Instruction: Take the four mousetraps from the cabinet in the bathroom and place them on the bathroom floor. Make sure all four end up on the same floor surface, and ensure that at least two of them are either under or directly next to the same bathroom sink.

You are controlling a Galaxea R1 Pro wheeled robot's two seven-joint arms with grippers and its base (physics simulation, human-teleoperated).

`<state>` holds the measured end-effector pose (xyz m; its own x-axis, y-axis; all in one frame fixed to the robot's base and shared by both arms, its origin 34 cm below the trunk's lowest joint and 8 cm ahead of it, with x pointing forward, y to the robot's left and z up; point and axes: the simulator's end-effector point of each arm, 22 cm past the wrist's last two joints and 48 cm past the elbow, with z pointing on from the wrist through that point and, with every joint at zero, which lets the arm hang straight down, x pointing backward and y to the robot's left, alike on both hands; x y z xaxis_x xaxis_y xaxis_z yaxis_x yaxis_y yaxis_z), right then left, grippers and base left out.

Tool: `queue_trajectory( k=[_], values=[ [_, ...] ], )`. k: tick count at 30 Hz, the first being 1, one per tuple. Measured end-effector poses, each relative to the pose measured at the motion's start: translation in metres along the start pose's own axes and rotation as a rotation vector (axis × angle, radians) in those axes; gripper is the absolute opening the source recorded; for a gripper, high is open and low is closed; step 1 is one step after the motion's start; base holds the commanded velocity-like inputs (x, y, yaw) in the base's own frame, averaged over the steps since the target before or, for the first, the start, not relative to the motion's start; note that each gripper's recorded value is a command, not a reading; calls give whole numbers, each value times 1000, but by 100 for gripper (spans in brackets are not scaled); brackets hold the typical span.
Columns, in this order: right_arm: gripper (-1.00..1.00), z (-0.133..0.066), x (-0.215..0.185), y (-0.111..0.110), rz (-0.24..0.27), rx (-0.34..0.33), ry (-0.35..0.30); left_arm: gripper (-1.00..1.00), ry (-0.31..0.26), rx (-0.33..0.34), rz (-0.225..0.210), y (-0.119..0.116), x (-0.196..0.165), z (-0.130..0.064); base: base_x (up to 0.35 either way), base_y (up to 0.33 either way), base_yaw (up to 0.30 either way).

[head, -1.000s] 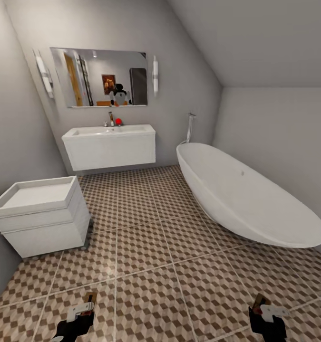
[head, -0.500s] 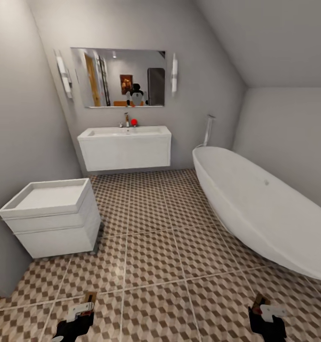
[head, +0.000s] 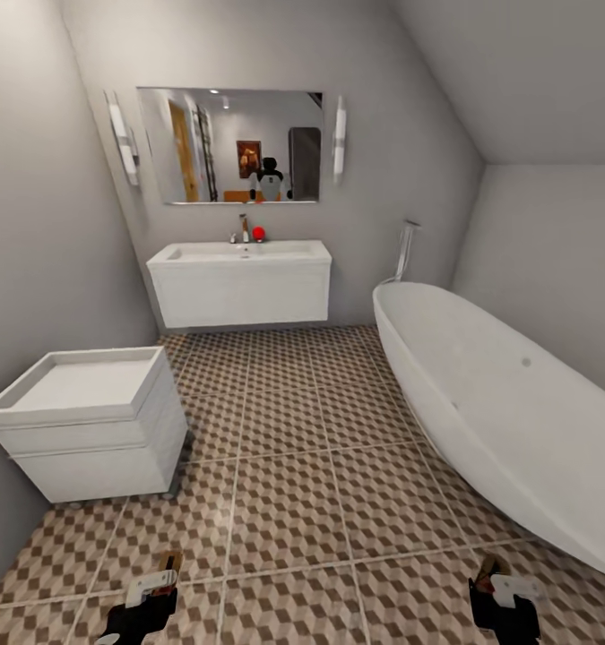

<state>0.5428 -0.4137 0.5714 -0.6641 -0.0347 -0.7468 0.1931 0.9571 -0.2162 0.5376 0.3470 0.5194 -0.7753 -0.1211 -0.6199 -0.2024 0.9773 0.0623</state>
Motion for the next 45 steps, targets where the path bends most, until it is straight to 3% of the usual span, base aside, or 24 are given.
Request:
queue_trajectory(
  k=[45],
  values=[
    [-100, 0, 0, 1, 0, -1, 0, -100, 0, 0, 0, 0, 0, 0, 304, -5, 36]
  ],
)
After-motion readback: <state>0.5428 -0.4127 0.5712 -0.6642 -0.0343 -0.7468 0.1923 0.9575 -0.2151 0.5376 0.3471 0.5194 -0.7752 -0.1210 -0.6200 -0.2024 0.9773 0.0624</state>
